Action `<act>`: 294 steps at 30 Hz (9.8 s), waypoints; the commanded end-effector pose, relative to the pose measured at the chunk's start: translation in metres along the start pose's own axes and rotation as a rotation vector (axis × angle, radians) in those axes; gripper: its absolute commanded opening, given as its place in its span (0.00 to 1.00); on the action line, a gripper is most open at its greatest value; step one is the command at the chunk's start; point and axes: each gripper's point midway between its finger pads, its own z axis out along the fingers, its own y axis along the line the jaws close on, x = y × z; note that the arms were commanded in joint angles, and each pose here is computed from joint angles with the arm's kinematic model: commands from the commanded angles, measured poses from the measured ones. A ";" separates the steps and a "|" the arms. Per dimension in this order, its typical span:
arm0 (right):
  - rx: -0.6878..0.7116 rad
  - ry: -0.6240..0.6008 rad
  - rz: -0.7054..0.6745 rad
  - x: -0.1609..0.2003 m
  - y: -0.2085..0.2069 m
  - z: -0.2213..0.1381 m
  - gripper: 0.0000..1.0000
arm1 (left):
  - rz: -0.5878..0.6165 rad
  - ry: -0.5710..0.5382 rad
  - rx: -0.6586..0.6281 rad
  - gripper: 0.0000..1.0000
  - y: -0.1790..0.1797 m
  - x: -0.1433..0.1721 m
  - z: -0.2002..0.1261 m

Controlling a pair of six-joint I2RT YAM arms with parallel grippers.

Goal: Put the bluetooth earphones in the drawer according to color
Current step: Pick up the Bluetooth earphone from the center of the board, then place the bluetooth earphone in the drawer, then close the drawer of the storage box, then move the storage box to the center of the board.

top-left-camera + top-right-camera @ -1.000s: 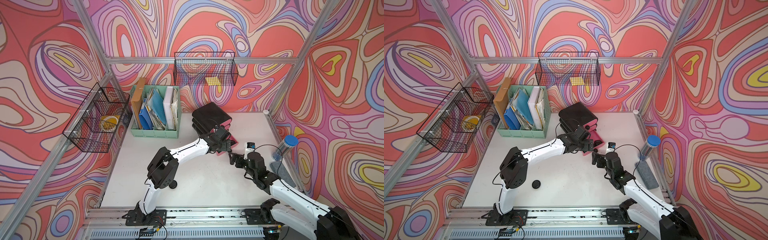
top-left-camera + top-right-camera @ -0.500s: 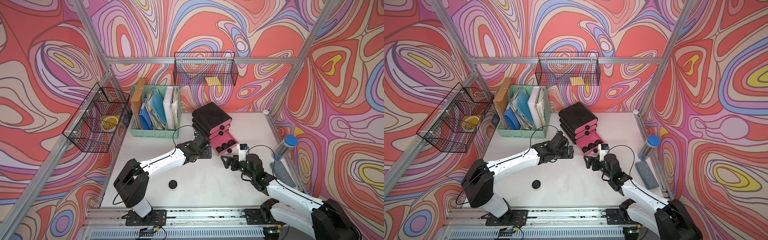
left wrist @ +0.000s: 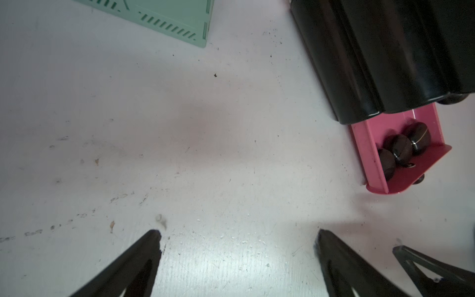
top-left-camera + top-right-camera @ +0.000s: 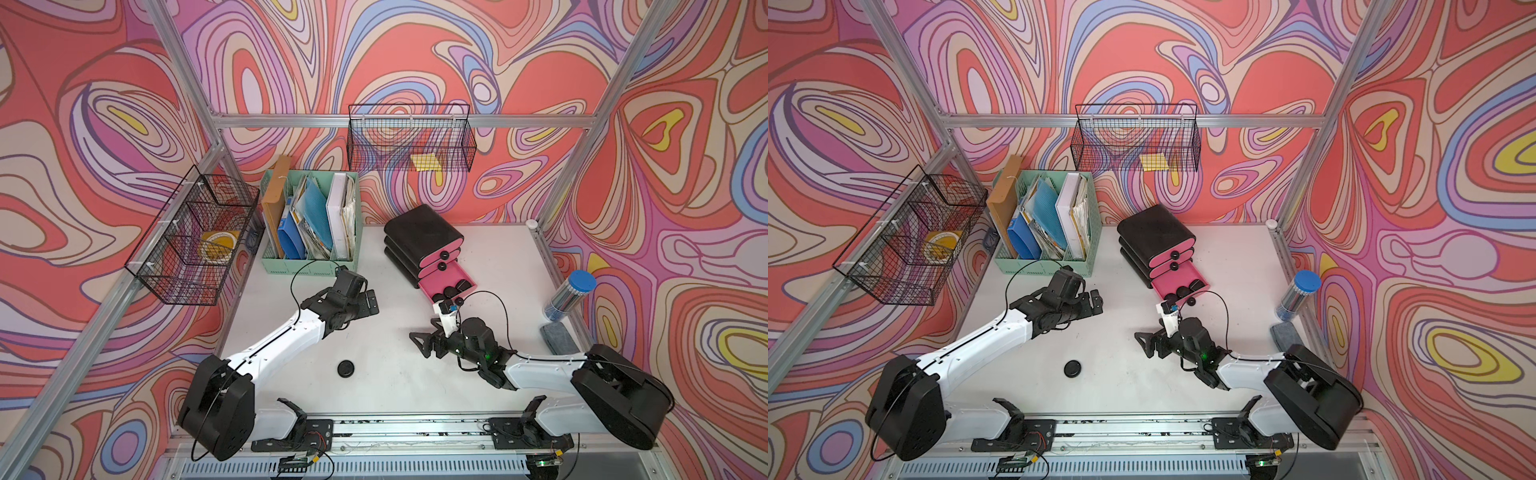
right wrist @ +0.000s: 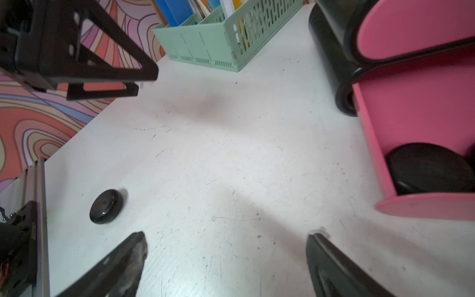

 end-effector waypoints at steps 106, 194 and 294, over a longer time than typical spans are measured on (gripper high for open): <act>0.262 -0.179 -0.254 -0.073 -0.058 0.045 0.11 | -0.089 0.001 0.027 0.99 0.034 -0.012 -0.012; 0.531 0.057 0.770 -0.030 -0.246 0.012 0.00 | 0.291 0.000 -0.038 0.99 -0.150 -0.149 0.105; -0.181 0.027 0.573 -0.195 -0.177 0.022 0.75 | -0.001 0.145 0.444 0.95 -0.169 -0.115 0.079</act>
